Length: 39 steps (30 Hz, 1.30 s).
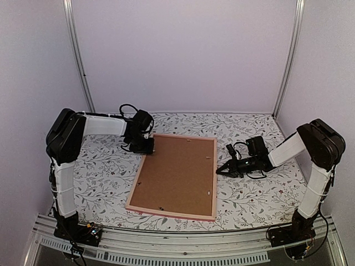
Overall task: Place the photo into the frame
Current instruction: Press the fastener onto the backboard.
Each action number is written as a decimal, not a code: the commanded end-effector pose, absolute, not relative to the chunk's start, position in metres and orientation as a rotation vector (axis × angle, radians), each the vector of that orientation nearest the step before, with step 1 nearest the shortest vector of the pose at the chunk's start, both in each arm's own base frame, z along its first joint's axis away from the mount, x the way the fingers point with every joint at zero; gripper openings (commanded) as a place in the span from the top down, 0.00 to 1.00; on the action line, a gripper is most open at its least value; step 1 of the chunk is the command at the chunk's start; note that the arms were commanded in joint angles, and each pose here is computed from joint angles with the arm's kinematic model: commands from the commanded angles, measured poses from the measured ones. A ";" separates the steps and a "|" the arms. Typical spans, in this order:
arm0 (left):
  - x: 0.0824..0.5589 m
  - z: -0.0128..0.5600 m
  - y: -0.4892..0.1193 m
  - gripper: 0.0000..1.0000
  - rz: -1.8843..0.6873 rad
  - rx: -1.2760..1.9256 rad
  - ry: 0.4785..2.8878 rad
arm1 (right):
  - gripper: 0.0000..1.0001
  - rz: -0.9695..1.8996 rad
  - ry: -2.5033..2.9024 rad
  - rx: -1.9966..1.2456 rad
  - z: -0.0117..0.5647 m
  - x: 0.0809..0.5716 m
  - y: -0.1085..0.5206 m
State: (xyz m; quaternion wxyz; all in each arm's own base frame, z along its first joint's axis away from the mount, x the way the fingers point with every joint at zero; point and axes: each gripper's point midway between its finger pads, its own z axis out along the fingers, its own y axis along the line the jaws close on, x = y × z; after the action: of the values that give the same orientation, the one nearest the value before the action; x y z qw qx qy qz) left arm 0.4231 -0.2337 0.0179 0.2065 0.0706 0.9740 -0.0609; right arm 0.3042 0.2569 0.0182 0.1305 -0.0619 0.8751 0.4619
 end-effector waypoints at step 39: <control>0.438 -0.024 -0.245 0.48 -0.322 0.190 2.778 | 1.00 1.059 2.872 0.074 -0.060 0.264 0.210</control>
State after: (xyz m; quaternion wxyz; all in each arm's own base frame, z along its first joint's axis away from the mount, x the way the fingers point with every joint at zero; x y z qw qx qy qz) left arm 0.4451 -0.2471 0.0140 0.1992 0.0708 0.9704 -0.1168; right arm 0.3056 0.2535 0.0179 0.1329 -0.0566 0.8727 0.4664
